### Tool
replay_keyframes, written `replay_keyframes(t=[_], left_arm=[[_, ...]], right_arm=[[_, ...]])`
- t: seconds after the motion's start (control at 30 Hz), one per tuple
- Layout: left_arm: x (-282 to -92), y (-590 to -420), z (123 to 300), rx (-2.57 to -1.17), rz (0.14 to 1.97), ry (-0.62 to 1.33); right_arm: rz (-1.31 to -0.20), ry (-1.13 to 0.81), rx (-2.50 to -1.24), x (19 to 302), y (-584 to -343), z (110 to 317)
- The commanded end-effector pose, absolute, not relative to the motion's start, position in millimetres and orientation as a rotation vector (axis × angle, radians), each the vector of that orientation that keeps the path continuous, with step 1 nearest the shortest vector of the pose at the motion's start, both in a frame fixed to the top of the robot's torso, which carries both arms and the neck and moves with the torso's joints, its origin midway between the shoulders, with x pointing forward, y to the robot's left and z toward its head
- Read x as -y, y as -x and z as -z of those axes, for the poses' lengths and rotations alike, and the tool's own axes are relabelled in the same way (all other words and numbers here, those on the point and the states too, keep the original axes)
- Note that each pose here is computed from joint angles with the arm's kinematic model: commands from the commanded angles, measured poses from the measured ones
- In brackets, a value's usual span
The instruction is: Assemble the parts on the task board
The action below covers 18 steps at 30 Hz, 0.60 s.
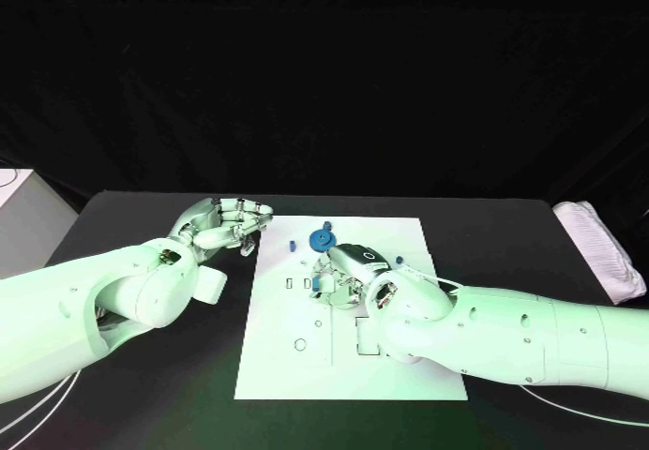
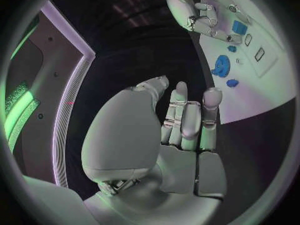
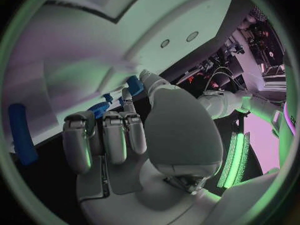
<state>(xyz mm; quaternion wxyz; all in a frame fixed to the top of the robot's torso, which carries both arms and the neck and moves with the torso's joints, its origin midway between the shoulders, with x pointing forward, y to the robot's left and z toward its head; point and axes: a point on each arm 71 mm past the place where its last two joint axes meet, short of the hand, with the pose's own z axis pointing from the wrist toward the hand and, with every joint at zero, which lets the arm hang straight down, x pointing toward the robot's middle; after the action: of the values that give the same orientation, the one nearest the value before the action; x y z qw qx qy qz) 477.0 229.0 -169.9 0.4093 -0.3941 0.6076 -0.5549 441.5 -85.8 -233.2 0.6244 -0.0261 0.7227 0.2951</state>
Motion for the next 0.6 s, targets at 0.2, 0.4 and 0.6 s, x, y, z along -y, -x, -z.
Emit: replay_keyframes(t=[0.2, 0.4, 0.6], left_arm=[[-227.2, -476.6, 169.4, -1.55, 1.409, 0.966], [-227.7, -477.5, 172.4, -1.602, 1.347, 0.927], [-223.6, -477.3, 183.5, -1.799, 1.209, 0.83]], right_arm=[[-0.689, 0.075, -1.628, 85.9, -438.9, 230.6], [-0.726, 0.05, -1.574, 92.3, -432.9, 223.4], [-0.853, -0.077, -1.491, 114.2, -435.2, 202.5]])
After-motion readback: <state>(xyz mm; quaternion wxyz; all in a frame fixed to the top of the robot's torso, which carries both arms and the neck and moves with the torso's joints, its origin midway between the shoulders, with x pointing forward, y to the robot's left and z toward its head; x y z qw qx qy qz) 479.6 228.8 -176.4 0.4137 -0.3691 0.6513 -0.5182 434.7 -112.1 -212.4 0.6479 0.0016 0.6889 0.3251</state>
